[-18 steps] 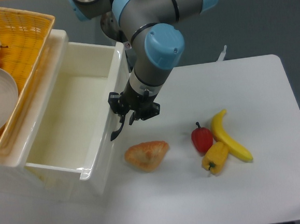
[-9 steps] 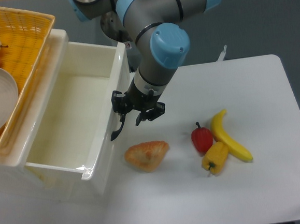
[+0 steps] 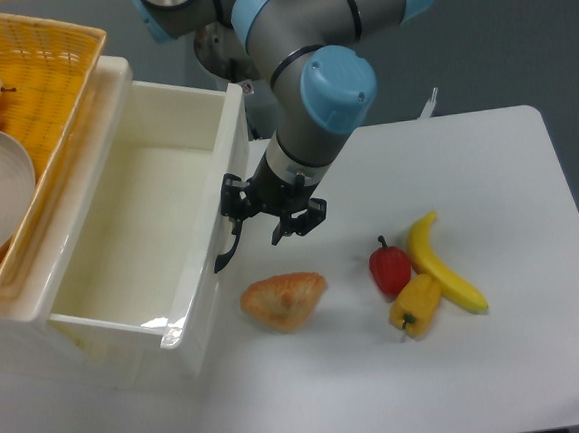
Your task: Slide open the top white drawer
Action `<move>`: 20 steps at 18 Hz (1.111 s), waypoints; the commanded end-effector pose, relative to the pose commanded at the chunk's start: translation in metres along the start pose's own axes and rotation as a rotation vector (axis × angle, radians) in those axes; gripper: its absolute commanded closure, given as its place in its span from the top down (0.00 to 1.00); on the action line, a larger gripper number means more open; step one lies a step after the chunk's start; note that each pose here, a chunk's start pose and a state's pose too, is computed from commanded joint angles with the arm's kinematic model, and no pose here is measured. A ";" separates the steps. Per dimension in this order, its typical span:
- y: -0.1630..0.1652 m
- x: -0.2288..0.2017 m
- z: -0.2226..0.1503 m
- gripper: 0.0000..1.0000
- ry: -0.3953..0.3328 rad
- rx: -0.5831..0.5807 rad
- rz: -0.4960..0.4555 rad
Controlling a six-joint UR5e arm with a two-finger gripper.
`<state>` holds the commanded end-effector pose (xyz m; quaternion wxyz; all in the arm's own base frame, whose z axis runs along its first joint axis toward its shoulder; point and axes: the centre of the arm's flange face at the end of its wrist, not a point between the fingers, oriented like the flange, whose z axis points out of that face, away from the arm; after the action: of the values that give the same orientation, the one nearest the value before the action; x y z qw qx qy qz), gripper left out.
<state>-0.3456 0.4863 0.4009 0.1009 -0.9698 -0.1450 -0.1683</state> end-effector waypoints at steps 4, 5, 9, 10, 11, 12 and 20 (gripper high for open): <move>0.001 -0.022 -0.026 1.00 -0.029 0.042 -0.023; 0.003 -0.027 -0.031 1.00 -0.037 0.053 -0.015; 0.013 -0.060 -0.047 1.00 -0.104 0.095 0.029; 0.017 -0.067 -0.049 1.00 -0.137 0.073 0.058; 0.019 -0.074 -0.049 1.00 -0.185 0.041 0.104; 0.020 -0.084 -0.044 1.00 -0.224 0.000 0.138; 0.047 -0.147 -0.048 1.00 -0.306 -0.153 0.434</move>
<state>-0.4777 0.3938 0.3855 0.0378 -0.9971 0.0658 -0.0050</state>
